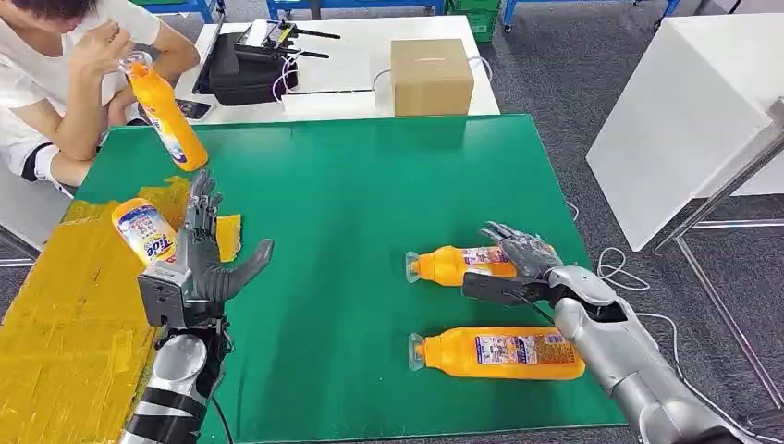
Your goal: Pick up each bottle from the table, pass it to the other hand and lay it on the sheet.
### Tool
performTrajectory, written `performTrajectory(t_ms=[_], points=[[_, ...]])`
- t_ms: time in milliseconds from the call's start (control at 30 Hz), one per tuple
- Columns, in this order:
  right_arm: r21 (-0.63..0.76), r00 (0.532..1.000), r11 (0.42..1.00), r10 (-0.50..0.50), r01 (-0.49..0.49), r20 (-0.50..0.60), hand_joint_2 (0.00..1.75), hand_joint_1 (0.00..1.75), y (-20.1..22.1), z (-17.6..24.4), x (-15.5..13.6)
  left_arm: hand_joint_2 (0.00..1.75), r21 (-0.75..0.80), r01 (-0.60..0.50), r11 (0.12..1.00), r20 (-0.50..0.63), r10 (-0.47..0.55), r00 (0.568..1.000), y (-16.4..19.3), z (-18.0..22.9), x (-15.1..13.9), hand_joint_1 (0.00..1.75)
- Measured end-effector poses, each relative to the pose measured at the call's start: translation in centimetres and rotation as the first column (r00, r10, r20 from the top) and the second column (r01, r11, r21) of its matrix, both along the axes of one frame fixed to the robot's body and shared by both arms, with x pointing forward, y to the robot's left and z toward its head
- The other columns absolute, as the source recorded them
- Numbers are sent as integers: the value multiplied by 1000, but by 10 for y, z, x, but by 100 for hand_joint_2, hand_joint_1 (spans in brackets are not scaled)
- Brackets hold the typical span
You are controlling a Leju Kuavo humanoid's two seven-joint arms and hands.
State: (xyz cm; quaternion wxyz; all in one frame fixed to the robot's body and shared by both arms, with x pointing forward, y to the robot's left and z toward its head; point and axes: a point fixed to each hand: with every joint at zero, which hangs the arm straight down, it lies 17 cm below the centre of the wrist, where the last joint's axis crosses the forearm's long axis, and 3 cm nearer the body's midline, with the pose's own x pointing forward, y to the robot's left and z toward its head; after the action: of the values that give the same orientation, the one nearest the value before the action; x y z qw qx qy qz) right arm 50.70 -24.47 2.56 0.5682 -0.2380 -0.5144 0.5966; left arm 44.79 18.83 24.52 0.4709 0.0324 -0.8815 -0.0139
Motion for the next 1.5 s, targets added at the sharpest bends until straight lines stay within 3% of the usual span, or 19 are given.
performTrajectory(t_ms=[467,500,533,567,600,700,1100,1300,1500], points=[[-105,999,994,-28,23,-45,175,0,-22,-19,2,175,-18,4,1000,-17,-4,1000,1,-5,5,0],[-122,998,992,-34,28,-47,175,31,-24,-22,2,175,-19,4,1000,-17,-5,1000,0,-5,5,0],[-140,998,989,-47,40,-47,175,148,-29,-24,2,175,-19,5,1000,-18,-5,1000,0,-5,5,0],[-161,997,985,-61,54,-44,175,169,-33,-27,3,175,-20,4,1000,-20,-5,1000,0,-5,6,0],[-179,997,982,-72,64,-38,175,157,-37,-28,3,175,-22,5,1000,-21,-5,1000,0,-6,6,0],[-256,996,964,-80,71,-28,175,175,-46,-33,5,175,-25,5,1000,-21,-6,1000,0,-5,6,0],[-329,998,944,-53,38,-37,175,175,-48,-33,10,175,-31,2,1000,-20,-3,1000,1,-3,8,0],[-251,994,962,-89,103,66,175,175,-41,-21,17,175,-26,-2,1000,-22,1,1000,2,-4,7,0],[-5,971,987,-159,163,180,175,175,-15,13,19,175,14,-5,1000,-71,6,997,1,-14,11,0]])
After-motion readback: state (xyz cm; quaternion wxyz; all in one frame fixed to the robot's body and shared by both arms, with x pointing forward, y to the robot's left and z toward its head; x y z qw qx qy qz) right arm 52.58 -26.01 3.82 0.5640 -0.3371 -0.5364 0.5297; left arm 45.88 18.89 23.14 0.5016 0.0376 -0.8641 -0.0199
